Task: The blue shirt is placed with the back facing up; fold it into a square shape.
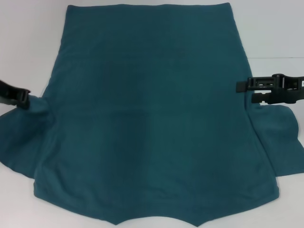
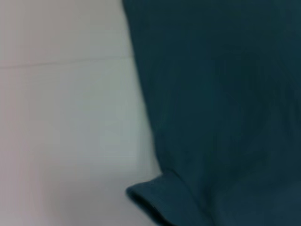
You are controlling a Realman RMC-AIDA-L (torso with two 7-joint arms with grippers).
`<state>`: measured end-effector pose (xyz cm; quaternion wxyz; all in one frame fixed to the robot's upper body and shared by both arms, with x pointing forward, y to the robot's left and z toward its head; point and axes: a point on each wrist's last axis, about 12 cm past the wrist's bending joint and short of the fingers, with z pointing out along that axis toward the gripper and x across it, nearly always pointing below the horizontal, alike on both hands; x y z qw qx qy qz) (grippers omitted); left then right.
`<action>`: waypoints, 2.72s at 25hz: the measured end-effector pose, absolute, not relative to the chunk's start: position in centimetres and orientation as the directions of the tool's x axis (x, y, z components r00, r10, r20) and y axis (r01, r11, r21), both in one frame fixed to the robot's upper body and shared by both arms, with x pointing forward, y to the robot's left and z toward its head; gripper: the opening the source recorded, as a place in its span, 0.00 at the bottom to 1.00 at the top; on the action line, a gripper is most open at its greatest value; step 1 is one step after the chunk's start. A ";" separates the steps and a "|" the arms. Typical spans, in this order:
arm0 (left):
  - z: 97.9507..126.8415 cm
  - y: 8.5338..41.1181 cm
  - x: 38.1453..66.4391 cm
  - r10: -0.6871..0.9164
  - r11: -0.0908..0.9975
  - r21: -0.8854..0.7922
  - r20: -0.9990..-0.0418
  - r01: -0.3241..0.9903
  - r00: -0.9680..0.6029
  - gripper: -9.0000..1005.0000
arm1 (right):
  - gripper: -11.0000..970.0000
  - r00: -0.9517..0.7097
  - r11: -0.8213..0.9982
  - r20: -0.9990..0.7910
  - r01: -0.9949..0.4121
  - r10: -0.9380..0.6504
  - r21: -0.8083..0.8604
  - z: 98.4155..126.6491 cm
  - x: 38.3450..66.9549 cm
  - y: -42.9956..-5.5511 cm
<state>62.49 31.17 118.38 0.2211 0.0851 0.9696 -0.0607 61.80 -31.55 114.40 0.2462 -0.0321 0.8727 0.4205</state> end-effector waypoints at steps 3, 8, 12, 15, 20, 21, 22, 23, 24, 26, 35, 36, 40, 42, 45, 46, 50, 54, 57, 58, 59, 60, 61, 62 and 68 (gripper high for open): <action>119.3 29.4 63.0 0.156 0.974 -0.086 -0.420 0.211 -0.894 0.01 | 0.97 -0.876 0.644 -0.457 -0.264 0.150 0.718 114.4 61.8 -31.5; 120.3 26.4 63.7 0.199 0.963 -0.092 -0.402 0.255 -0.894 0.01 | 0.97 -0.877 0.644 -0.457 -0.264 0.150 0.718 114.3 61.8 -31.5; 120.6 24.0 64.3 0.230 0.953 -0.096 -0.382 0.286 -0.895 0.01 | 0.97 -0.878 0.644 -0.453 -0.261 0.151 0.720 114.2 61.7 -31.5; 120.3 22.7 65.1 0.234 0.952 -0.099 -0.369 0.289 -0.899 0.01 | 0.97 -0.879 0.644 -0.453 -0.261 0.150 0.720 114.2 61.7 -31.4; 118.8 21.3 66.2 0.224 0.953 -0.114 -0.353 0.280 -0.908 0.01 | 0.97 -0.879 0.643 -0.453 -0.263 0.148 0.719 114.2 61.7 -31.3; 118.5 21.2 66.2 0.221 0.953 -0.119 -0.351 0.278 -0.910 0.01 | 0.97 -0.879 0.643 -0.453 -0.263 0.148 0.719 114.2 61.7 -31.3; 118.3 21.1 66.3 0.219 0.953 -0.123 -0.351 0.277 -0.910 0.02 | 0.97 -0.879 0.643 -0.453 -0.262 0.148 0.719 114.2 61.7 -31.3; 118.1 21.0 66.3 0.218 0.952 -0.126 -0.352 0.277 -0.910 0.02 | 0.97 -0.879 0.644 -0.454 -0.263 0.148 0.719 114.3 61.8 -31.3; 118.0 21.0 66.3 0.218 0.952 -0.129 -0.353 0.278 -0.910 0.02 | 0.97 -0.879 0.644 -0.454 -0.263 0.148 0.719 114.3 61.8 -31.3; 118.0 21.0 66.3 0.214 0.951 -0.137 -0.356 0.277 -0.910 0.03 | 0.97 -0.878 0.645 -0.455 -0.262 0.150 0.718 114.3 61.8 -31.3; 118.9 24.1 63.8 0.087 0.871 -0.379 -0.507 0.312 -0.857 0.18 | 0.97 -0.875 0.658 -0.472 -0.292 0.109 0.694 114.2 61.8 -31.1; 118.6 25.4 62.9 0.039 0.824 -0.461 -0.533 0.329 -0.845 0.23 | 0.97 -0.874 0.661 -0.477 -0.305 0.091 0.686 114.2 61.8 -31.0; 116.8 28.6 59.7 -0.015 0.589 -0.641 -0.618 0.492 -0.786 0.38 | 0.97 -0.860 0.666 -0.510 -0.363 0.031 0.652 113.8 61.6 -30.4; 115.0 29.5 57.7 -0.024 0.470 -0.673 -0.656 0.571 -0.754 0.45 | 0.97 -0.845 0.664 -0.535 -0.394 0.010 0.636 113.6 61.6 -30.2; 112.3 30.1 54.5 -0.003 0.386 -0.596 -0.764 0.705 -0.645 0.58 | 0.97 -0.826 0.662 -0.564 -0.423 -0.002 0.619 113.3 61.5 -30.0; 111.1 30.1 53.3 0.016 0.384 -0.540 -0.807 0.749 -0.591 0.62 | 0.97 -0.822 0.663 -0.570 -0.427 -0.001 0.615 113.2 61.5 -29.9; 108.3 29.5 50.4 0.033 0.410 -0.413 -0.884 0.813 -0.465 0.82 | 0.97 -0.816 0.670 -0.579 -0.432 -0.005 0.604 113.1 61.6 -29.9; 107.9 29.3 50.0 0.035 0.404 -0.452 -0.861 0.795 -0.507 0.86 | 0.97 -0.826 0.644 -0.563 -0.453 -0.043 0.616 113.8 61.0 -30.4; 108.1 29.5 50.2 0.023 0.404 -0.536 -0.804 0.741 -0.594 0.86 | 0.97 -0.842 0.646 -0.538 -0.434 -0.044 0.627 114.3 60.3 -31.9; 108.2 29.7 50.4 0.017 0.408 -0.571 -0.776 0.713 -0.631 0.86 | 0.97 -0.848 0.656 -0.529 -0.418 -0.035 0.628 114.5 60.1 -32.6; 108.3 29.9 50.5 0.007 0.412 -0.610 -0.741 0.677 -0.672 0.85 | 0.97 -0.855 0.669 -0.518 -0.397 -0.021 0.628 114.5 59.9 -33.2; 108.4 30.0 50.7 0.000 0.415 -0.634 -0.718 0.653 -0.696 0.85 | 0.97 -0.863 0.686 -0.506 -0.372 -0.006 0.626 114.5 59.6 -33.9; 108.6 30.1 50.9 -0.012 0.420 -0.664 -0.686 0.619 -0.727 0.85 | 0.97 -0.870 0.708 -0.492 -0.340 0.012 0.619 114.5 59.3 -34.8; 108.7 30.1 51.0 -0.022 0.424 -0.684 -0.663 0.594 -0.748 0.85 | 0.97 -0.879 0.731 -0.475 -0.303 0.032 0.611 114.4 59.0 -35.6; 108.8 30.2 51.8 -0.055 0.453 -0.718 -0.615 0.529 -0.787 0.85 | 0.97 -0.892 0.803 -0.420 -0.123 0.169 0.583 113.5 57.6 -39.1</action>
